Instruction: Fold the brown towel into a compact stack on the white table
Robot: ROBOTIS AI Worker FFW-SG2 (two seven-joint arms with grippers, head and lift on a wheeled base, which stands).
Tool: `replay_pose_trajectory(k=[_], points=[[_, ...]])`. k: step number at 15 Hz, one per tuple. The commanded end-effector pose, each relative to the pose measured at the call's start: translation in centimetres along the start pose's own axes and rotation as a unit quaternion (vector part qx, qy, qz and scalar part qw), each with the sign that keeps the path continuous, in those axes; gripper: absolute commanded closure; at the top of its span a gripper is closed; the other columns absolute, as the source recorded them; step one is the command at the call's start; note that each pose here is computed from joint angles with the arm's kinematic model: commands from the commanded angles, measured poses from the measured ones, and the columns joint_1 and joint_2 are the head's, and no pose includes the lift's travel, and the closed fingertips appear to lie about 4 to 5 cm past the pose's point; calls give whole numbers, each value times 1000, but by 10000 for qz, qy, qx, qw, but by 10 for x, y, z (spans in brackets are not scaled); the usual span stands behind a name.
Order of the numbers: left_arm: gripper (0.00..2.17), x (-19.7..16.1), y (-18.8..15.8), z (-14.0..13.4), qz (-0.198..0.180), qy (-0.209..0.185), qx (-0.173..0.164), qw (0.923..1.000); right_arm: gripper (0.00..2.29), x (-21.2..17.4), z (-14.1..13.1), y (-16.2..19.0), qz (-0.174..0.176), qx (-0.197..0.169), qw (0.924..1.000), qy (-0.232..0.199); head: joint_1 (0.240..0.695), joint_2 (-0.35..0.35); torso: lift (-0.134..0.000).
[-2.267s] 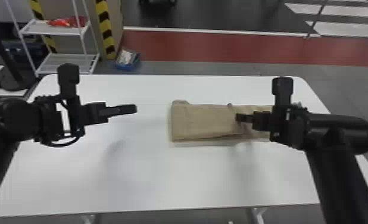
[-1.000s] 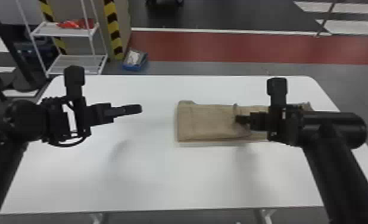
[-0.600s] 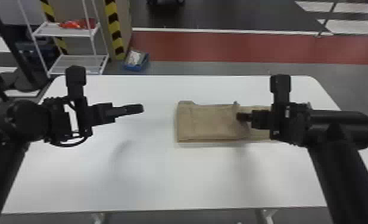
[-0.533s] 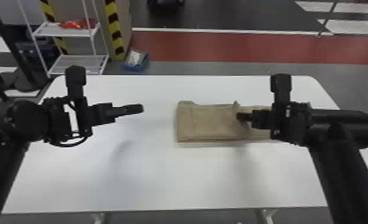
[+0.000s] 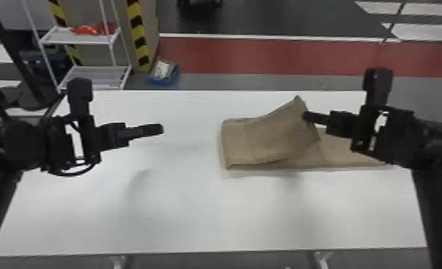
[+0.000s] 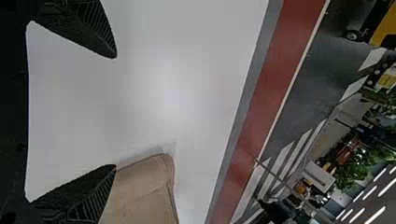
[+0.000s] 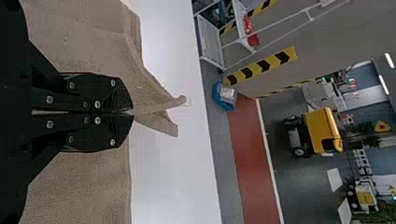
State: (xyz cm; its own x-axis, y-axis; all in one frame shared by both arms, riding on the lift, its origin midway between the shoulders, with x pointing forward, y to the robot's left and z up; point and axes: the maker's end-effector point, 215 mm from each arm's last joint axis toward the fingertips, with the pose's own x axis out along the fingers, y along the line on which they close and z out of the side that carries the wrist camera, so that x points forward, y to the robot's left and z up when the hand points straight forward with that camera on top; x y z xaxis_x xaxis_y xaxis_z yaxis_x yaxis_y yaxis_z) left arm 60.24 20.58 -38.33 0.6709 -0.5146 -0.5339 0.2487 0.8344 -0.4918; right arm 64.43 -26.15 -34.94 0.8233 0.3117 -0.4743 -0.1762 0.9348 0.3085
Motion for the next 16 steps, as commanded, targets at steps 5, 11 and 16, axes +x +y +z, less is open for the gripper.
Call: replay_pose_trajectory(k=[5,11,16], points=[[39,-5,4,-1,53,12,33,10000,1237,-78,32,-100,-355,711,9947,-658,673,-108,-120],[39,-2,1,-7,58,83,81,9999,1237,-107,36,-161,-752,742,9921,-681,677,-198,-120],[39,-2,6,-19,83,156,41,9998,1237,-107,23,-202,-1079,655,9908,-491,682,-235,-120]])
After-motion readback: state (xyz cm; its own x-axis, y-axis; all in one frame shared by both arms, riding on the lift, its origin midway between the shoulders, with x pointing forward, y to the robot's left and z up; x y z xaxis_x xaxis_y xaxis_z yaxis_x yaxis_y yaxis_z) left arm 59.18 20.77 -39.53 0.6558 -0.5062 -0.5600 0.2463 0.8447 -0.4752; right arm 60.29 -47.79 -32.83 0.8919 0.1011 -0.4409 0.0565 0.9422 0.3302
